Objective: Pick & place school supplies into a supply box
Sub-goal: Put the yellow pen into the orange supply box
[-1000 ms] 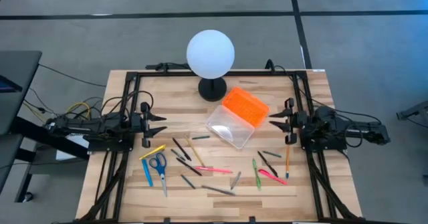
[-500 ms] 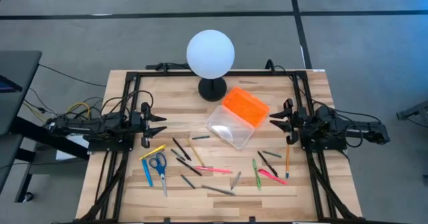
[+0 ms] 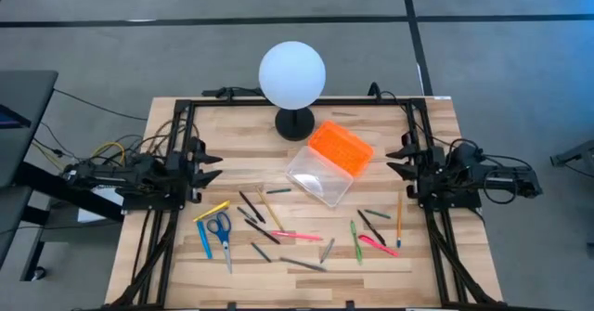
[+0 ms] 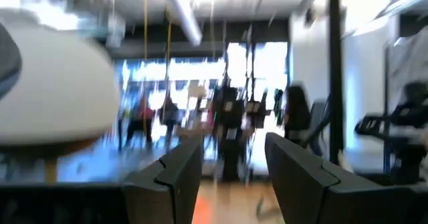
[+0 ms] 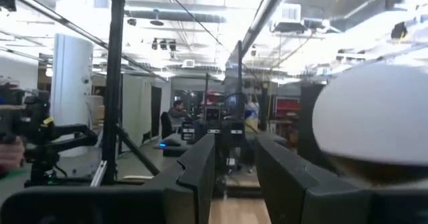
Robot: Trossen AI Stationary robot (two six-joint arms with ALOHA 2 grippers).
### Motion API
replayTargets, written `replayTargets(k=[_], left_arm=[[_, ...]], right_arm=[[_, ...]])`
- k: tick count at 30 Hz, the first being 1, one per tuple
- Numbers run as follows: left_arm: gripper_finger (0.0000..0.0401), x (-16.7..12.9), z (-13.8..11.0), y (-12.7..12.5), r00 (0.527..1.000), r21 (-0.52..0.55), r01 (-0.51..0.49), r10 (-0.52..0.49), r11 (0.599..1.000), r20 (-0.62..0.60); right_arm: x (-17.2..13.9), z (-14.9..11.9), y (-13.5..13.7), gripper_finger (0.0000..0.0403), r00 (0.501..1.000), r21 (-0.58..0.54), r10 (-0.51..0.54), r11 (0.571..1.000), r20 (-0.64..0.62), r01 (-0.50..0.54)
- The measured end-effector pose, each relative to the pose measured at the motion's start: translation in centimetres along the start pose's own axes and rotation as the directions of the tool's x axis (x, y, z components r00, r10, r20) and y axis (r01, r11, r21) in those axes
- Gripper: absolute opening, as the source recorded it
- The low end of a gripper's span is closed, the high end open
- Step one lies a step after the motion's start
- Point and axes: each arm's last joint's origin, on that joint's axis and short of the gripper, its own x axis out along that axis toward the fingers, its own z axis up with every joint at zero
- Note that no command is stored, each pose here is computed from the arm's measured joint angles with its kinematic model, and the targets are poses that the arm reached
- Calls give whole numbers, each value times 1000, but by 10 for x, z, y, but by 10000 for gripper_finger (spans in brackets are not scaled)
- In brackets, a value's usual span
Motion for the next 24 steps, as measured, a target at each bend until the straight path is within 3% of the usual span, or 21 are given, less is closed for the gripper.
replayTargets(k=[7, 10, 15, 20, 24], left_arm=[[158, -3, 26, 2, 964, 93, -26, 0, 995, 265], [158, -5, 30, 0, 948, 105, 20, -52, 994, 315], [158, -4, 27, -4, 942, 164, 136, -178, 977, 284], [158, -3, 21, -5, 955, 195, 157, -199, 968, 218], [158, -1, 23, -5, 955, 206, 155, -200, 966, 220]], right_arm=[[14, 28, -1, 101, 999, -95, 23, 995, 30, -20], [19, 36, 1, 101, 994, -100, 64, 993, 85, -55], [26, 44, 4, 101, 979, -117, 92, 991, 183, -72], [36, 46, 3, 101, 969, -187, 72, 982, 236, -27], [55, 48, -2, 101, 982, -196, 21, 980, 188, 17]])
